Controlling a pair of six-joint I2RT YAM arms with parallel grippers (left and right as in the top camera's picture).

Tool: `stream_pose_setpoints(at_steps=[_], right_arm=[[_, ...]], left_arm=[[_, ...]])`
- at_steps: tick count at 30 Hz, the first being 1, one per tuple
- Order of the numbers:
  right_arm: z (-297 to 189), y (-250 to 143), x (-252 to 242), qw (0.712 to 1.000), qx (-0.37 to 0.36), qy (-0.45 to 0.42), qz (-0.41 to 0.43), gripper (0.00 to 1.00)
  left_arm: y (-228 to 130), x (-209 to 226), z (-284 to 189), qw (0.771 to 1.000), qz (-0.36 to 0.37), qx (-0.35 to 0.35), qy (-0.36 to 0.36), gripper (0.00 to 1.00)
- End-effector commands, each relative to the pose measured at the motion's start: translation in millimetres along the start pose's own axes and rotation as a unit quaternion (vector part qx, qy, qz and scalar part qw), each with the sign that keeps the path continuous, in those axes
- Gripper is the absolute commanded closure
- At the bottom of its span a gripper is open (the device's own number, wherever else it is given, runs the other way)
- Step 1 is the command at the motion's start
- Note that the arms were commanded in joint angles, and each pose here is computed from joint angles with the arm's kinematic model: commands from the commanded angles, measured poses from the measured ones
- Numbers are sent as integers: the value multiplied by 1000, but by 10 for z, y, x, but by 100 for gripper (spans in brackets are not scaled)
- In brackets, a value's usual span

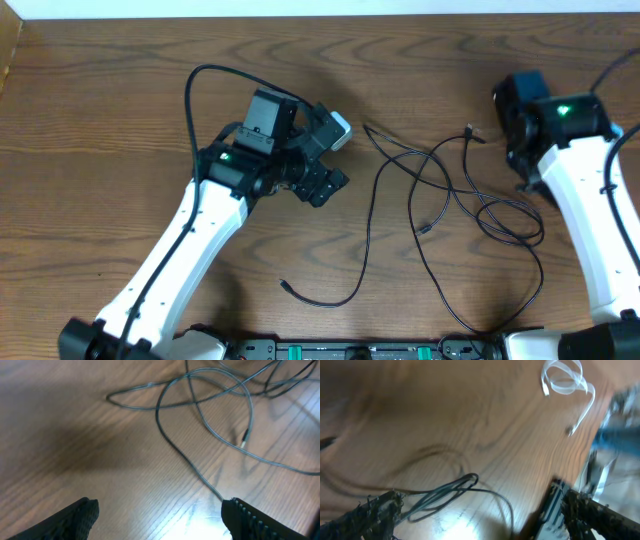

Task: Untangle cables

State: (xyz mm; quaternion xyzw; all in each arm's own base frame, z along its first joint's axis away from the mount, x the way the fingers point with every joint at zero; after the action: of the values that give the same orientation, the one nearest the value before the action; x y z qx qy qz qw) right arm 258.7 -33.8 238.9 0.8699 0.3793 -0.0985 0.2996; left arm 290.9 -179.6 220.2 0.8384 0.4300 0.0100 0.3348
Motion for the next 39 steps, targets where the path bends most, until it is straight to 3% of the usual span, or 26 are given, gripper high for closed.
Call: stream_pose_setpoints(at_steps=[1, 12, 15, 17, 18, 20, 21, 24, 26, 29, 34, 39], right_arm=[[288, -252, 27, 991, 12, -3, 132, 1], [975, -647, 594, 982, -25, 108, 152, 1], [1079, -721, 662, 981, -28, 126, 146, 6], [1120, -756, 692, 981, -28, 134, 140, 19], [1129, -764, 693, 981, -28, 135, 140, 33], [1128, -745, 716, 981, -35, 141, 130, 80], [1111, -708, 757, 981, -45, 152, 114, 99], [1013, -564, 956, 974, -84, 209, 33, 99], [873, -440, 1163, 953, -124, 273, -42, 99], [546, -265, 1471, 894, -192, 388, -119, 99], [-282, -93, 1779, 723, -306, 581, -216, 99], [-1015, -99, 1815, 548, -341, 699, -306, 99]], left_arm=[[-14, 79, 131, 1000, 3, 15, 11, 16], [25, 79, 165, 1000, 4, 7, 4, 16], [25, 79, 165, 1000, 4, 7, 4, 16], [25, 79, 165, 1000, 4, 7, 4, 16], [25, 79, 165, 1000, 4, 7, 4, 16], [25, 78, 165, 1000, 0, 7, 4, 16], [24, 78, 165, 1000, 0, 7, 4, 16], [25, 77, 165, 1000, -5, 7, 4, 16], [25, 70, 165, 1000, -8, 7, 1, 16], [27, 45, 164, 1000, -9, 6, -10, 16], [20, 41, 164, 1000, -10, 8, -11, 16], [21, 42, 164, 1000, -10, 7, -11, 16]])
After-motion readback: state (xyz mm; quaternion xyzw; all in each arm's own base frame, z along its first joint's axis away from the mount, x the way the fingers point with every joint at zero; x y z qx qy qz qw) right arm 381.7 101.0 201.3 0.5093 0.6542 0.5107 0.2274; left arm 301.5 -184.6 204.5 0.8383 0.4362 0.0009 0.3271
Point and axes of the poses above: each gripper's point midway between its finger pads, its own z axis out along the fingers, its own x axis along the line the jaws close on, y = z × x, the point moved 5 cm from there along -z, back along the fingers, and after that the axes turned 14 degrees about -z, right-handed, at the moved point
